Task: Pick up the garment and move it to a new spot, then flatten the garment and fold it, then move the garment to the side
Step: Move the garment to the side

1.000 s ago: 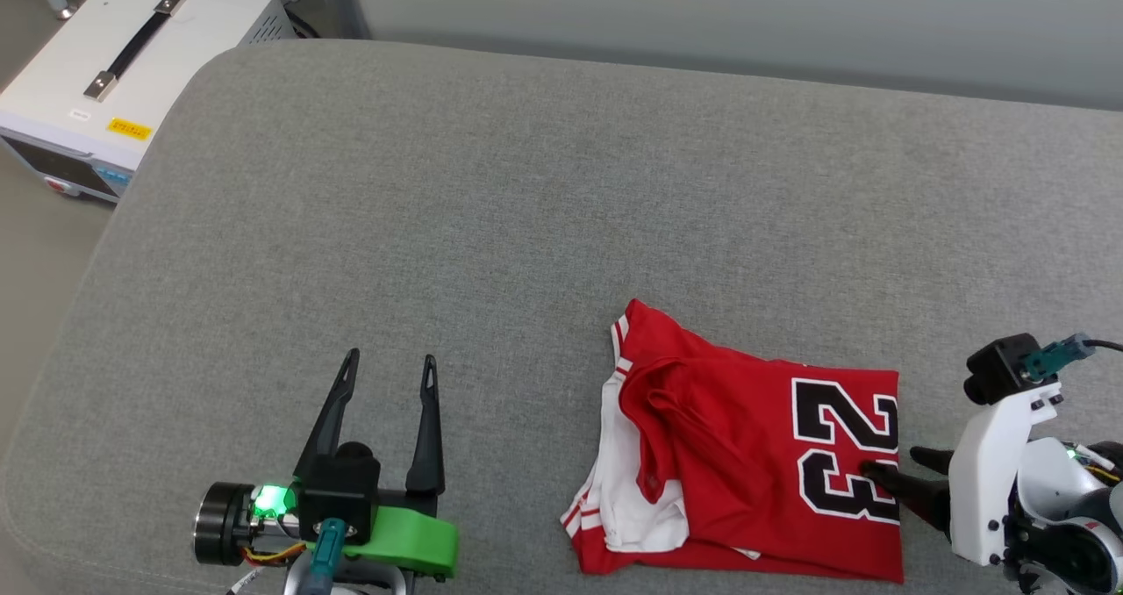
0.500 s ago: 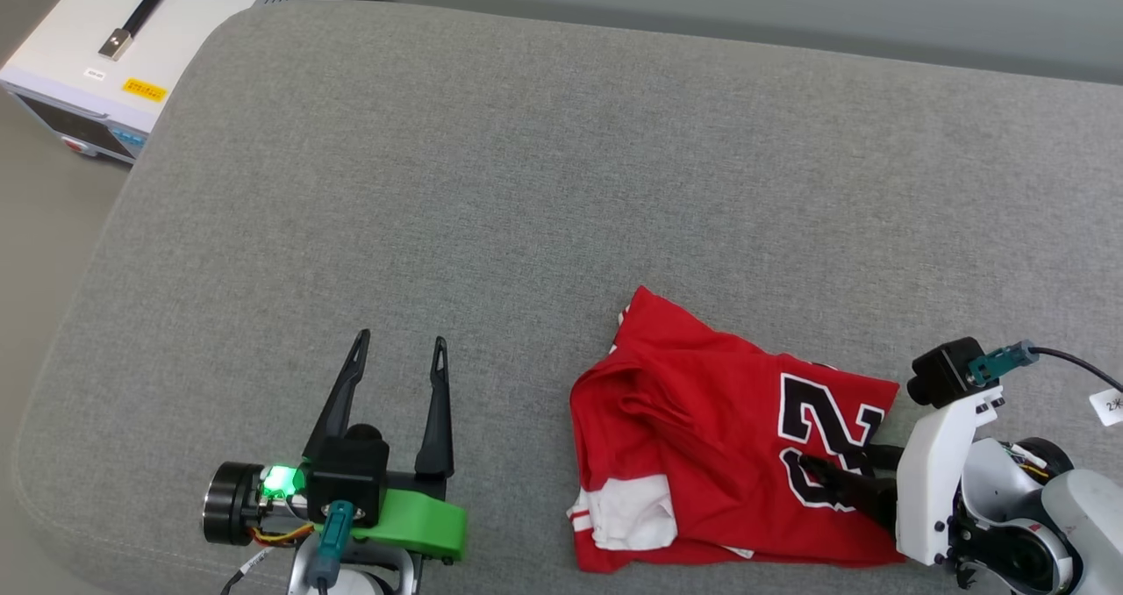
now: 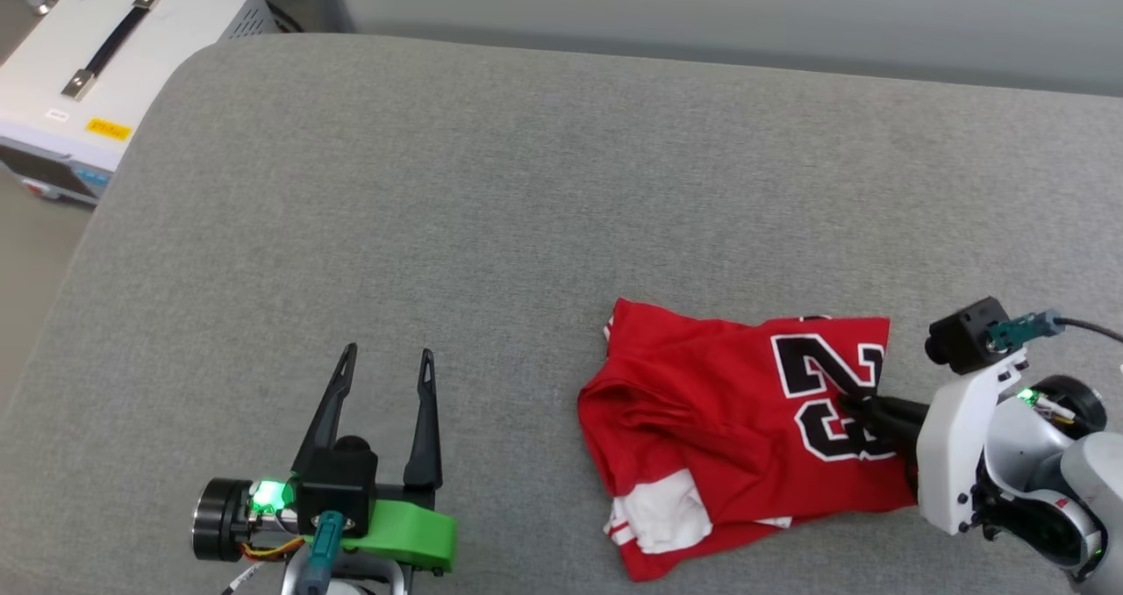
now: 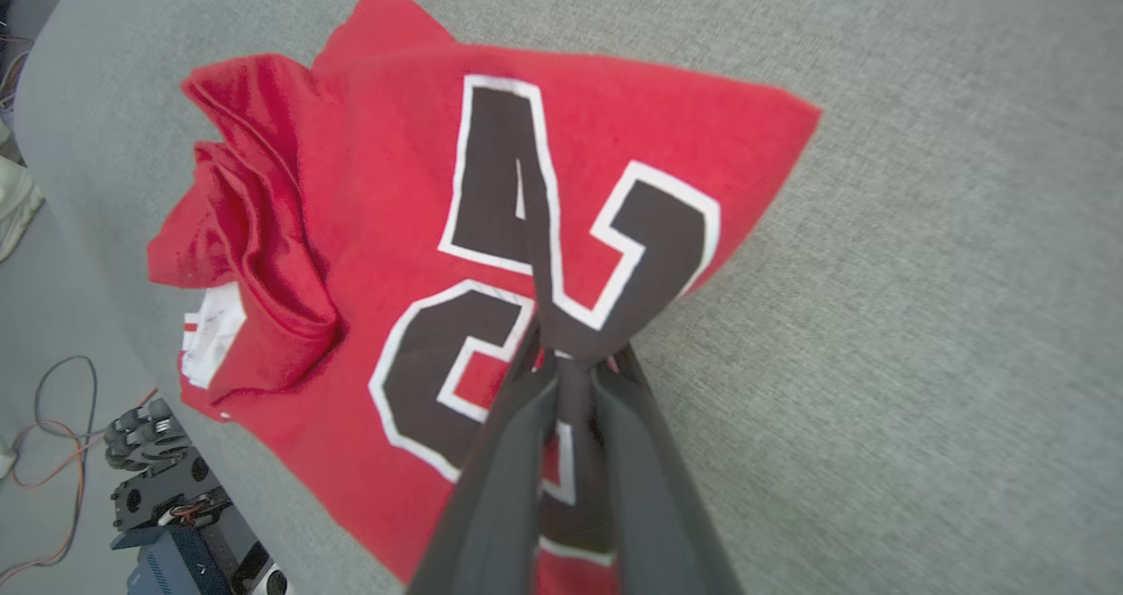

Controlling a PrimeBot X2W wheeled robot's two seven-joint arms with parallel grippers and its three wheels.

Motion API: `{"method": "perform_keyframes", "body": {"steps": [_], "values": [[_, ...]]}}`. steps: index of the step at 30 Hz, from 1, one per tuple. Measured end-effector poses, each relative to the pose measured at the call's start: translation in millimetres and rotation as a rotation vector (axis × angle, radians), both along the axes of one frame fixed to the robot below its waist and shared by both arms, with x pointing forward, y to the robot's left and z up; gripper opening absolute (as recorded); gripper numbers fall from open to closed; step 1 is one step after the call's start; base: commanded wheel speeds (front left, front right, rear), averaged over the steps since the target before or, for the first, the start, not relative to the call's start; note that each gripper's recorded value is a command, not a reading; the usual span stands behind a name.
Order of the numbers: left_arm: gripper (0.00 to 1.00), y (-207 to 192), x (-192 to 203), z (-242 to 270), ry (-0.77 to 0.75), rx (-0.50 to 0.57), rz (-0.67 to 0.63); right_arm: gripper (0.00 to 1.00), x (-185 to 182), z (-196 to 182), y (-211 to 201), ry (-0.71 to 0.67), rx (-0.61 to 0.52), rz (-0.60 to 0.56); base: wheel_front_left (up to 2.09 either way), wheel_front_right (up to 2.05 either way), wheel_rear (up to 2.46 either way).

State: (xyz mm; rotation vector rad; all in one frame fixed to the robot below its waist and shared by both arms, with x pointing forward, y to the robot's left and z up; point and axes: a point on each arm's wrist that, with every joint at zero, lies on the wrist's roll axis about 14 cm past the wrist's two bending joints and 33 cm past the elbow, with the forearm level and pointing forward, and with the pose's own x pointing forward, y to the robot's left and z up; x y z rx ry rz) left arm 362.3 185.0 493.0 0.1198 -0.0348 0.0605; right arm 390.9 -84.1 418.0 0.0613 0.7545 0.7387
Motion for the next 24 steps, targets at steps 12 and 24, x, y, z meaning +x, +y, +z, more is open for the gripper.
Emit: {"method": "perform_keyframes", "body": {"steps": [12,24], "values": [[1.0,-46.8,21.8,3.7,-0.024,-0.022,-0.147,0.0,16.6,61.0,-100.1,-0.229,-0.181,-0.156,0.0,0.0,0.0],[1.0,-82.7,65.1,-6.8,-0.032,-0.018,-0.272,0.0,40.2,62.3,-249.4,-0.227,-0.443,-0.482,0.0,0.0,0.0]]}}
